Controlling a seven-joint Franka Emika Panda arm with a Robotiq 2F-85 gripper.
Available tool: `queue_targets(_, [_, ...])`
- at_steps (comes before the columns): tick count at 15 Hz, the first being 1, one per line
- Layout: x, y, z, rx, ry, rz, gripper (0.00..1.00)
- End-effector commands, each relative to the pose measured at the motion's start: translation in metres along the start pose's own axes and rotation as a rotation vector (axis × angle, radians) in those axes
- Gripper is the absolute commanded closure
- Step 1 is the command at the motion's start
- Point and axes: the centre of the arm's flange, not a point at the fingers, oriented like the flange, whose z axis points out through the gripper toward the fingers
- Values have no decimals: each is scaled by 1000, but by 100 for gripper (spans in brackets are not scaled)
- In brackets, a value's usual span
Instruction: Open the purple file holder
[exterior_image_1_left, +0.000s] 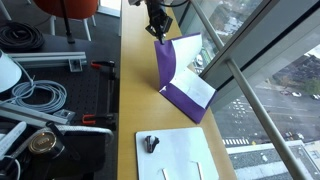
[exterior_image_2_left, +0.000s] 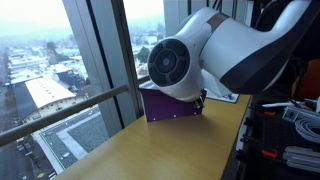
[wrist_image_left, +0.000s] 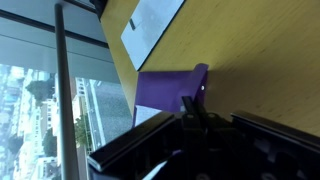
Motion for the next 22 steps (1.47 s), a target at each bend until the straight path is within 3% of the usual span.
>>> queue_targets(1, [-18, -14, -7, 33, -9, -35, 100])
queue_targets(21, [-15, -25, -13, 149, -37, -29, 100])
queue_targets(22, [-14, -24, -14, 156, -42, -26, 75])
